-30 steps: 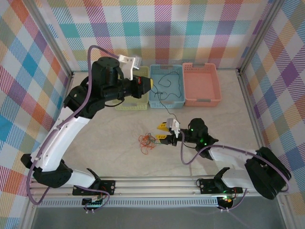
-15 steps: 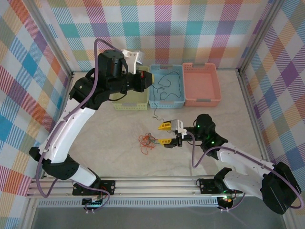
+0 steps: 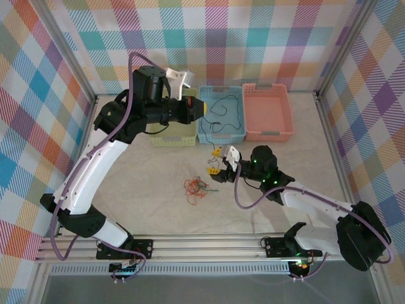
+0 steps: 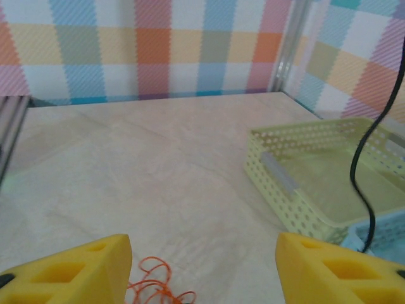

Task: Untangle the cables

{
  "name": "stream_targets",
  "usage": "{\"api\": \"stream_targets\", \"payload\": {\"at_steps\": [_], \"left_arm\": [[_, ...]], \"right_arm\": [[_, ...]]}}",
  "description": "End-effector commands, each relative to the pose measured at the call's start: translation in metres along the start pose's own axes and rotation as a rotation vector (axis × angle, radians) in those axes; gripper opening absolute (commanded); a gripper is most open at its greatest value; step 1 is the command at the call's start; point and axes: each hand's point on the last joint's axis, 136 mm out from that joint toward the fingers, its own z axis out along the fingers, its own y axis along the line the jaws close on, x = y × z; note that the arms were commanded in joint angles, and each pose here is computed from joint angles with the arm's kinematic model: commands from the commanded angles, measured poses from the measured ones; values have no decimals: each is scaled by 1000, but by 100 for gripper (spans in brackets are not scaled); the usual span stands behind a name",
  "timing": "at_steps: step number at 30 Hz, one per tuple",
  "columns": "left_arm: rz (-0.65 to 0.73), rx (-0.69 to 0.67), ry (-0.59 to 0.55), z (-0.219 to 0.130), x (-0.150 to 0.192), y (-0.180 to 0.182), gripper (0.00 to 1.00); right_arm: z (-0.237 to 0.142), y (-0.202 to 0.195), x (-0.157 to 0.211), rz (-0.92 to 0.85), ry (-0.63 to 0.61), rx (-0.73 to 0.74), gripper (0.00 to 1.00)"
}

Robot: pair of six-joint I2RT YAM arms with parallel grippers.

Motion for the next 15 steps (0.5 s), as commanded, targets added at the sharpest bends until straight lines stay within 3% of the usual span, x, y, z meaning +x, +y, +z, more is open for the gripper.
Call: {"api": "stream_targets", "payload": {"at_steps": [1,6,15], "left_arm": [[18,47,-11,-14,0,-11,0],[18,54,-8,-19,4,-13,0],[19,69,0,-23,8,-16,0]], "right_arm": [[6,-29,-16,-1,-53,115,62],[12,-53,-14,26,-35,174,58],[4,-44,-23,2,-106,71,43]]}}
